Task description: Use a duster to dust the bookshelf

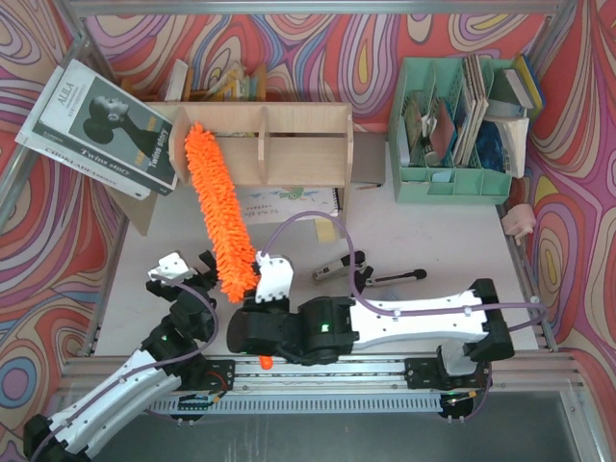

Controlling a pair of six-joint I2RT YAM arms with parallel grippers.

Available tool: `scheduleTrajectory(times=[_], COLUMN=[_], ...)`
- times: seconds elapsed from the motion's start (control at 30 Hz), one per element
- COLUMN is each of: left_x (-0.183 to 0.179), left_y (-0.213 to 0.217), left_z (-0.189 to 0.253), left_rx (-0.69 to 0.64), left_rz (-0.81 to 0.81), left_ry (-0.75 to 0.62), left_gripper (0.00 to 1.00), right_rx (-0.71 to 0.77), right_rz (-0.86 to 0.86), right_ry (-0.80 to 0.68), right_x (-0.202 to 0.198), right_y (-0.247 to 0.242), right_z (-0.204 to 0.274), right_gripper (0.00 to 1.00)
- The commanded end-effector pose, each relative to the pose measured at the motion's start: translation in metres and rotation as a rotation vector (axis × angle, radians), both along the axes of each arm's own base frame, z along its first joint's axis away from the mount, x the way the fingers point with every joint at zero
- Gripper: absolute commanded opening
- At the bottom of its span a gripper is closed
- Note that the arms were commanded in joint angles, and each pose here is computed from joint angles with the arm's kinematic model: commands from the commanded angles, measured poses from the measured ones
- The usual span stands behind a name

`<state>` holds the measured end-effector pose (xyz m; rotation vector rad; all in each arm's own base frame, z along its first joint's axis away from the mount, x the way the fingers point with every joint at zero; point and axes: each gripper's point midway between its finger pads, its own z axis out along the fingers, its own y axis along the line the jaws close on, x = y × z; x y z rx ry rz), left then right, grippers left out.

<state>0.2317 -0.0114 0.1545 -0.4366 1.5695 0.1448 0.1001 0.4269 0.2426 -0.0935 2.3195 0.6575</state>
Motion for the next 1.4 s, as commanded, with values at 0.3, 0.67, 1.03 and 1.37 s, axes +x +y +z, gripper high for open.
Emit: scheduleTrajectory(times=[0.3, 0.67, 1.03, 1.37], left_x=[-0.014, -0.015, -0.013, -0.013], left_y=[0.023, 0.025, 0.023, 0.023], left_z=[-0.001, -0.002, -0.002, -0.004], left_rx=[-0.043, -0.046, -0.033, -0.034], left_rz=[0.091, 0.098, 0.099, 0.098], left_ry=[-0.04, -0.04, -0.025, -0.024], left_gripper=[0.98, 0.98, 0.98, 0.98], right_rx=[0.02, 0.151, 0.085, 0.133], right_rz=[-0.08, -0.269, 0.076, -0.106], right_ry=[0.034, 0.057, -0.034, 0.024], right_x=[-0.006, 0.005, -0.012, -0.004], right_y=[0.038, -0.028, 0.062, 0.018], right_z=[-0.019, -0.019, -0.007, -0.018], right_gripper=[0.0, 0.0, 0.0, 0.0])
